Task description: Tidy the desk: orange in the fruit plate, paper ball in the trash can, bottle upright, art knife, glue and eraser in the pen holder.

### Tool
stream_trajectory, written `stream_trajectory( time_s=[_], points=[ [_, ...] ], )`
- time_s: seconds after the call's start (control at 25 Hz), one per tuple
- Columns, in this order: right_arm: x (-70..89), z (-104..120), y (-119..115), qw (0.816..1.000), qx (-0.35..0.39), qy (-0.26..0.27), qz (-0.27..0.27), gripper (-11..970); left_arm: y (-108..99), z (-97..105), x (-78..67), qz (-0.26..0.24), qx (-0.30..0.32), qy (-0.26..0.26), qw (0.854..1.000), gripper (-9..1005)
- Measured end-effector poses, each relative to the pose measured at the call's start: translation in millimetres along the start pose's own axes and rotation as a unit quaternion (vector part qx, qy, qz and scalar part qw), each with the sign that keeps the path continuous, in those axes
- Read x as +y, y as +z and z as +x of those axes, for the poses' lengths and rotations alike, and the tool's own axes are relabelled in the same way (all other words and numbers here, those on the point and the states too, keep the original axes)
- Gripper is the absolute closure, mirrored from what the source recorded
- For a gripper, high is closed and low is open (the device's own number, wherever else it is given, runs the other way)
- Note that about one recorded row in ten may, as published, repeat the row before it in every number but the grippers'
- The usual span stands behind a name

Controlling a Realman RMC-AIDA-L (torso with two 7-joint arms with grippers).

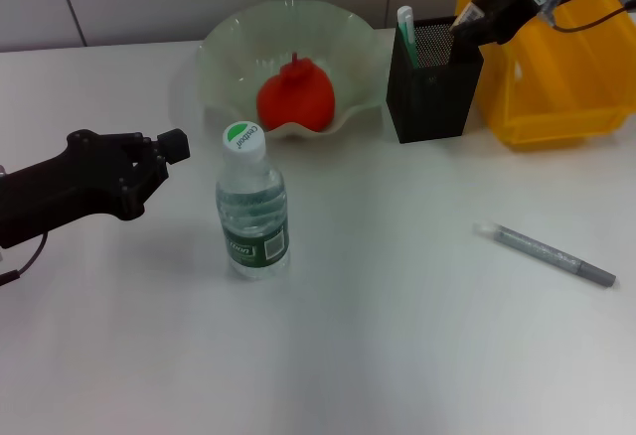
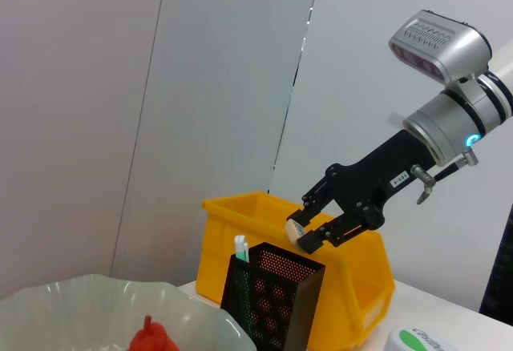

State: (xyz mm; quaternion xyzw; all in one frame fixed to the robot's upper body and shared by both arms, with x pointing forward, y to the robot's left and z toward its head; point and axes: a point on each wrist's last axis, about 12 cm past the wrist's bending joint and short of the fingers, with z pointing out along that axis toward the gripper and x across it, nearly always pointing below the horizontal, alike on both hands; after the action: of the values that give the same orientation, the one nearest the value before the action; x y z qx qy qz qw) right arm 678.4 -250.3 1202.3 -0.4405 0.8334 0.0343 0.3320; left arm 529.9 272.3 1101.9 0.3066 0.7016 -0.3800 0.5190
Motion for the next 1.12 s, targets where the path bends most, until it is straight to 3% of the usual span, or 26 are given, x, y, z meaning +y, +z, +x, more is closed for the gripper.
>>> stream_trajectory(
  time_s=[1.12],
  points=[
    [-0.4, -7.5, 2.6, 1.0, -0.012, 0.002, 0.021, 469, -7.9, 4.1, -2.2, 0.0, -0.004, -0.002, 1.0, 933]
  ],
)
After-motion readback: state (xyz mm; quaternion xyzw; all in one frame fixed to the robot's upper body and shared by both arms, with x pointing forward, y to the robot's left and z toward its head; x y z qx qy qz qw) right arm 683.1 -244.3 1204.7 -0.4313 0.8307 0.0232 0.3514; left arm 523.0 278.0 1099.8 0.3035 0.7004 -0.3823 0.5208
